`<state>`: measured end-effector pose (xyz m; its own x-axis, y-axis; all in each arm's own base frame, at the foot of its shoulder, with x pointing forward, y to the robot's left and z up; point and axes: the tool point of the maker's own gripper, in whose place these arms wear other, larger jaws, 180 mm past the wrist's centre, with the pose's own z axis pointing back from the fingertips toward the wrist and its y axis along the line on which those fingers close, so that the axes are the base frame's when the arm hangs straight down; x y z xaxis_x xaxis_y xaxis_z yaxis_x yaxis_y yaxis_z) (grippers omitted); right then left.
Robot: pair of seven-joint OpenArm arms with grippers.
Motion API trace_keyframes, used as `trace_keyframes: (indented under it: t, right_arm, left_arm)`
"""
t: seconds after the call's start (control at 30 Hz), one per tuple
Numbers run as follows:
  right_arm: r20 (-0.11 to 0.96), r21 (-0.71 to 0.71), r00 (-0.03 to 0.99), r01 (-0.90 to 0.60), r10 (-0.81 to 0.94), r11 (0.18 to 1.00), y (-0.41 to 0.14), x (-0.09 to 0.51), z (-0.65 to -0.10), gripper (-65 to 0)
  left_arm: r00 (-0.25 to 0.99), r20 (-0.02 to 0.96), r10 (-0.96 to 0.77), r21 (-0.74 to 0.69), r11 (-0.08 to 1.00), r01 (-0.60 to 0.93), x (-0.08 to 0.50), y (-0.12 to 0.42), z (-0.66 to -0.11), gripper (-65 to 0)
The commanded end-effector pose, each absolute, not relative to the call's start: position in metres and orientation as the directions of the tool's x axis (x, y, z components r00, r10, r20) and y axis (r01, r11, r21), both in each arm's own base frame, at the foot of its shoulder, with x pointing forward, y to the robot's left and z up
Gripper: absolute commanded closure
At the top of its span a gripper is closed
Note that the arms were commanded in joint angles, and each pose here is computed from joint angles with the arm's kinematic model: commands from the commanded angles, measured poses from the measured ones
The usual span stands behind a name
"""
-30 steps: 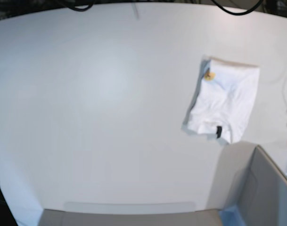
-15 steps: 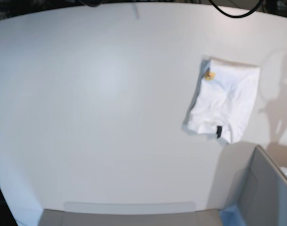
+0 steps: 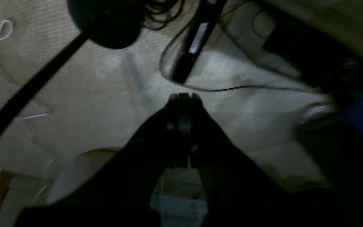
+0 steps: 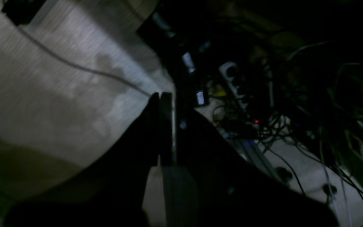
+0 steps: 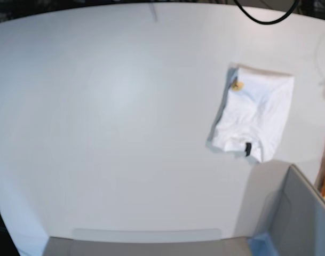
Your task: Layout the t-shirt on the table in an organized manner, then fold the t-shirt properly
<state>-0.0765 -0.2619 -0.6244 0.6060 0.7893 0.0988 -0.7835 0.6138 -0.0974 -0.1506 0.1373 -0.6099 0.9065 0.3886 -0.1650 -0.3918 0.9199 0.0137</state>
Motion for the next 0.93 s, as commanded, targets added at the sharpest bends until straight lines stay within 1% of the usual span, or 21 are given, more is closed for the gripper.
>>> trace_keyframes:
  t: [0.0, 0.17, 0.3, 0.4, 0.47, 0.6, 0.77, 0.9]
  right_arm:
    - [0.072, -0.082, 0.611, -0.784, 0.788, 0.615, -0.269, -0.081, -0.624, -1.9]
    - [0.020, -0.071, 0.627, -0.776, 0.779, 0.627, -0.267, -0.067, -0.632, -1.9]
    - [0.002, -0.088, 0.636, -0.768, 0.772, 0.634, -0.265, -0.053, -0.636, -1.9]
    - [-0.023, -0.105, 0.642, -0.764, 0.767, 0.636, -0.268, -0.042, -0.638, -1.9]
    - [-0.019, -0.104, 0.646, -0.761, 0.763, 0.641, -0.258, -0.036, -0.641, -1.9]
    - [-0.040, -0.111, 0.647, -0.760, 0.762, 0.640, -0.260, -0.031, -0.642, -1.9]
    - [-0.039, -0.110, 0.644, -0.762, 0.764, 0.638, -0.259, -0.032, -0.642, -1.9]
    - [-0.034, -0.113, 0.645, -0.762, 0.764, 0.638, -0.259, -0.028, -0.642, -1.9]
  left_arm:
    - [0.909, -0.164, 0.383, 0.019, 0.922, -0.386, -0.157, 0.138, -0.611, 0.0]
    - [0.926, -0.151, 0.346, 0.044, 0.938, -0.343, -0.159, 0.143, -0.625, 0.0]
    - [0.936, -0.151, 0.319, 0.172, 0.941, -0.292, -0.164, 0.164, -0.631, 0.0]
    - [0.950, -0.126, 0.287, 0.257, 0.934, -0.248, -0.152, 0.180, -0.632, 0.0]
    - [0.958, -0.116, 0.260, 0.297, 0.930, -0.217, -0.143, 0.188, -0.633, 0.0]
    - [0.979, -0.117, 0.165, 0.370, 0.922, -0.111, -0.135, 0.202, -0.629, 0.0]
    - [0.982, -0.115, 0.152, 0.386, 0.918, -0.096, -0.132, 0.205, -0.629, 0.0]
    - [0.985, -0.087, 0.152, 0.383, 0.918, -0.107, -0.114, 0.205, -0.632, 0.0]
